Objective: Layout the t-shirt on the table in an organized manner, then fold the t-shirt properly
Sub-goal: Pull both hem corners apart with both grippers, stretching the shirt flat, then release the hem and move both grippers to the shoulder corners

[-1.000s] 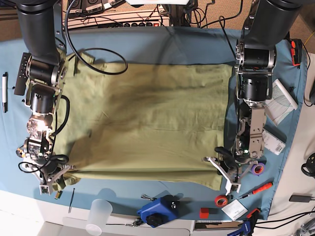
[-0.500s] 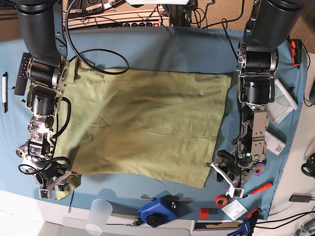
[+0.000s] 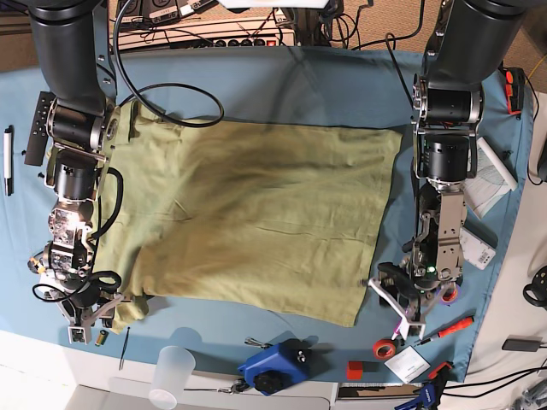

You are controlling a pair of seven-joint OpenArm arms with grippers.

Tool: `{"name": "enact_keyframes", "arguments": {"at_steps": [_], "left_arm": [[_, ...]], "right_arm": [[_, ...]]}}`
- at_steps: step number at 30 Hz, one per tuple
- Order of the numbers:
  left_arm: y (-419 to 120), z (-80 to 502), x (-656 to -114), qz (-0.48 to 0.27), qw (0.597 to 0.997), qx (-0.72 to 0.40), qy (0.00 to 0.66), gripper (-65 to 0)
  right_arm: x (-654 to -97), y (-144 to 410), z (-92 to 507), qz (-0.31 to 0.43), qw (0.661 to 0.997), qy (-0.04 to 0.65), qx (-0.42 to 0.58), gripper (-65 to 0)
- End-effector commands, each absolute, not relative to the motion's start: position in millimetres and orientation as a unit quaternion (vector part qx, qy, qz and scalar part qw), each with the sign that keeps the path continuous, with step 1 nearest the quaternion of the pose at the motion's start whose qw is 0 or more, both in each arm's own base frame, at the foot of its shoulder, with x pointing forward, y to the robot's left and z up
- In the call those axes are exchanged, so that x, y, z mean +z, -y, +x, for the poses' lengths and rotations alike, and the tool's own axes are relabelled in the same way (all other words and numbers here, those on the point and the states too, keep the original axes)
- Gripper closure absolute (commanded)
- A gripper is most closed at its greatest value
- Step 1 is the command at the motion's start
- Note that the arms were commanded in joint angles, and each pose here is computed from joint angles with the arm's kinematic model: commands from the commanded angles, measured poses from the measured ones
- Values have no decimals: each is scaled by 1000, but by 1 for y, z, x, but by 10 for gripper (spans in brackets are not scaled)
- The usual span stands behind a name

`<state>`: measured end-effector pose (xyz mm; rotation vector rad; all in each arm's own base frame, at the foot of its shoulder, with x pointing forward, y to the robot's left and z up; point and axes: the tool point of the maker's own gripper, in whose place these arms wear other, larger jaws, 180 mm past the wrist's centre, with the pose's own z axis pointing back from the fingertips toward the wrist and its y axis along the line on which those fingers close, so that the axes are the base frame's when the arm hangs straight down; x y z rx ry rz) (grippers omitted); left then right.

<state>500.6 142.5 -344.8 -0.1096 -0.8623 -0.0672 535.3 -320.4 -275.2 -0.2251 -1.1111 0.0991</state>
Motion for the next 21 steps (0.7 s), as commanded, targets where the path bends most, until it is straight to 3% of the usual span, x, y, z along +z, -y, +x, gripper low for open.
{"name": "enact_keyframes", "arguments": {"at_steps": [1,4,13,21], "left_arm": [[-145,517,-312,-53,890,-34,451,-230],[-144,515,-302,-60,889,-34,454,-230],[-142,512,-253,-47,876,-60,476,-230],[-130,489,-248,-64,892,-94,437,-230]], "right_arm": [[-238,331,546,-120,823,554,40,-223],[-228,331,544,-130,826,547,43,-223],[-155,320,543,-152,782,602,56,-223],[-160,322,527,-163,805,568,54,-223]]}}
